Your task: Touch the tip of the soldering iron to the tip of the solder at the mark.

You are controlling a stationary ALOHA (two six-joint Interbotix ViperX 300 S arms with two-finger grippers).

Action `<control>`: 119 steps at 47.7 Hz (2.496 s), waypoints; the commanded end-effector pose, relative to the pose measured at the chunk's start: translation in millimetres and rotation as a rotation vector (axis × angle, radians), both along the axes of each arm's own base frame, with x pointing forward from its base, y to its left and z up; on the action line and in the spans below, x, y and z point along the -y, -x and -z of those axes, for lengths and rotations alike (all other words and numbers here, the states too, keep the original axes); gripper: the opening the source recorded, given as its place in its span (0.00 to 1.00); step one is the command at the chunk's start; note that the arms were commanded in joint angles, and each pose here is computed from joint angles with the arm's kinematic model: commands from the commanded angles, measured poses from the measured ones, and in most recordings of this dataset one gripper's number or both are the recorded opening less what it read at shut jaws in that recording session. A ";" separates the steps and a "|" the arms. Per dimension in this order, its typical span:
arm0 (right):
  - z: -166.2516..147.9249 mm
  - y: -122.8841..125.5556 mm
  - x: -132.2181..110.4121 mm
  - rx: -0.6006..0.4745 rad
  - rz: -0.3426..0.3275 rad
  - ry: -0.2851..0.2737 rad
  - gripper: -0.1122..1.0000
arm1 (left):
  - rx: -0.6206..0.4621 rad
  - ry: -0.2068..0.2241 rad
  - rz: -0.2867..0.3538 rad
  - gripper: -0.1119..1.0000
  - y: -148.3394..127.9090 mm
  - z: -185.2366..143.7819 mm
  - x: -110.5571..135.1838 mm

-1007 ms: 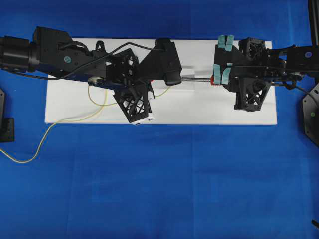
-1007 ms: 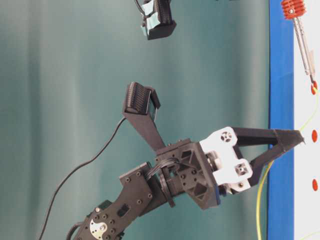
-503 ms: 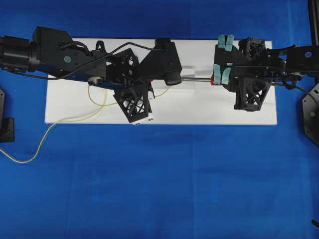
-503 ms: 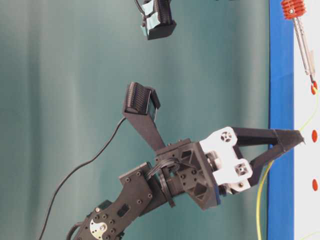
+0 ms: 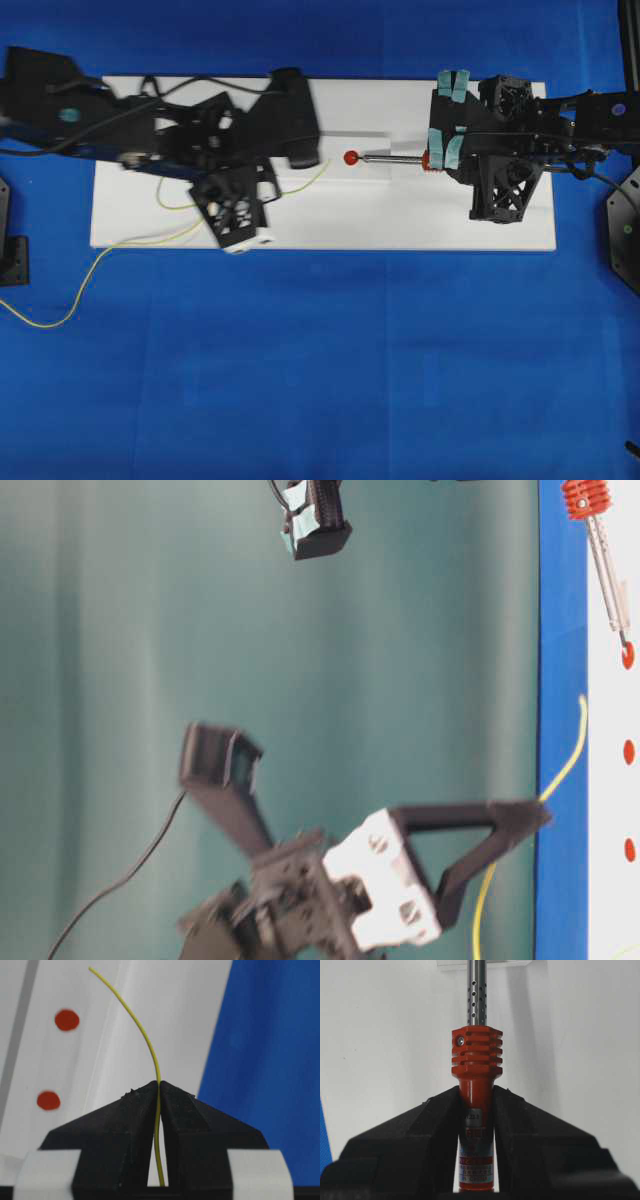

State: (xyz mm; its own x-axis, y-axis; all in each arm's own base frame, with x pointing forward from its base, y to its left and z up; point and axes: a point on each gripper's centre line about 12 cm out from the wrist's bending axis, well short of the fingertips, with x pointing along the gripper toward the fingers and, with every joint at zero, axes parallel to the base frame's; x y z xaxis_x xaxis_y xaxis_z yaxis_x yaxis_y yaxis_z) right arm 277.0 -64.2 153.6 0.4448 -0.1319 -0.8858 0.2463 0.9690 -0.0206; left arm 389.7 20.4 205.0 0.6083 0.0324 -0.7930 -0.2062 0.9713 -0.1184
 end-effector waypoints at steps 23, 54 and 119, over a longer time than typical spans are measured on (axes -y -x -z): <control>-18.3 -5.0 1.6 0.070 -0.002 0.018 0.16 | 0.164 -0.006 0.014 0.12 33.3 -20.1 7.2; -72.6 61.5 -12.8 0.337 0.038 0.047 0.16 | 0.221 -0.010 0.017 0.12 43.6 -27.2 8.1; 33.1 11.6 -194.0 0.379 -0.404 -0.298 0.16 | 0.306 0.201 0.380 0.12 76.5 82.3 174.0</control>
